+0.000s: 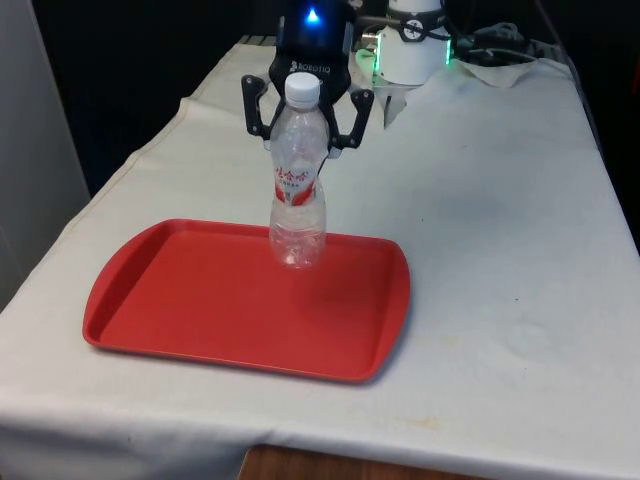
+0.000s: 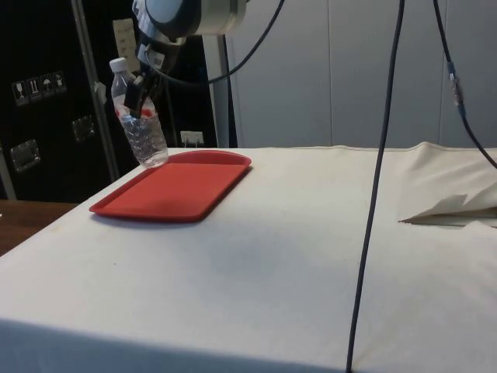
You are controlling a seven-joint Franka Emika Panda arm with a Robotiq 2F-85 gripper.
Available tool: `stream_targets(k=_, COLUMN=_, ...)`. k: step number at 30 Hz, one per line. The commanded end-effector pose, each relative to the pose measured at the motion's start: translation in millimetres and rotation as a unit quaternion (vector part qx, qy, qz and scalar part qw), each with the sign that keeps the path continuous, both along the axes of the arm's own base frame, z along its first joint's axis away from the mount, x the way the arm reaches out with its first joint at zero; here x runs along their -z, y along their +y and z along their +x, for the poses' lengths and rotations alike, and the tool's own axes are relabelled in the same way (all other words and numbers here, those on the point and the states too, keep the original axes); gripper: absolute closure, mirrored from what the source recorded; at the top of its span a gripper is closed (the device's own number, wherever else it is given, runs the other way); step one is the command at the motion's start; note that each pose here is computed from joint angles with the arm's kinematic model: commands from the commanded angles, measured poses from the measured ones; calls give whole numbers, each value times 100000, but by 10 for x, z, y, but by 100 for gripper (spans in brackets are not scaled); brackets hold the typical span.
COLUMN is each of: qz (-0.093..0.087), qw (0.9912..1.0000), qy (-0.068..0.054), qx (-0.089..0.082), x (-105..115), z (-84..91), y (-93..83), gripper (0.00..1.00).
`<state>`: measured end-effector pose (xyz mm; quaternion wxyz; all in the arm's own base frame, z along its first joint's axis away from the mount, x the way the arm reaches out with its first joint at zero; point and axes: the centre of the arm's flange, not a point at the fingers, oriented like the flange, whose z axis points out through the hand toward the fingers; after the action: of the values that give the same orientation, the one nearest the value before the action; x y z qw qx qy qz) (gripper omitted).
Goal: Place the bottle upright on the tray.
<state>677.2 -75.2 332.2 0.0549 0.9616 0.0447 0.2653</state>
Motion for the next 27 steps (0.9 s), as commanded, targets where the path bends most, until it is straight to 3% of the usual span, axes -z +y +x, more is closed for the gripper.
stream_targets(k=1, qz=-352, qw=99995, qy=-961, qx=-26, x=12, z=-54, y=18, gripper=64)
stream_targets(k=4, qz=-956, qw=99974, qy=-2071, qx=69, x=74, z=-135, y=25, gripper=64)
stream_targets(k=5, qz=-571, qw=99993, qy=-1032, qx=134, x=67, z=-80, y=15, gripper=64)
stream_targets(k=6, qz=-956, qw=99974, qy=-2071, qx=69, x=74, z=-135, y=25, gripper=64)
stream_targets(k=8, qz=-1371, qw=99948, qy=-2911, qx=164, x=123, z=-197, y=33, gripper=64)
stream_targets(k=14, qz=-2074, qw=99861, qy=-4789, qx=757, x=219, z=-293, y=18, gripper=64)
stream_targets(k=15, qz=-2297, qw=99886, qy=-4118, qx=754, x=233, z=-300, y=10, gripper=64)
stream_targets(k=16, qz=-2067, qw=99852, qy=-4933, qx=961, x=231, z=-294, y=9, gripper=64)
stream_targets(k=24, qz=-1450, qw=99760, qy=-6171, qx=2784, x=305, z=-278, y=-27, gripper=64)
stream_targets(k=25, qz=-2253, qw=99778, qy=-5446, qx=3099, x=333, z=-295, y=-79, gripper=64)
stream_targets(k=27, qz=-1223, qw=99723, qy=-6550, qx=3318, x=307, z=-273, y=-38, gripper=64)
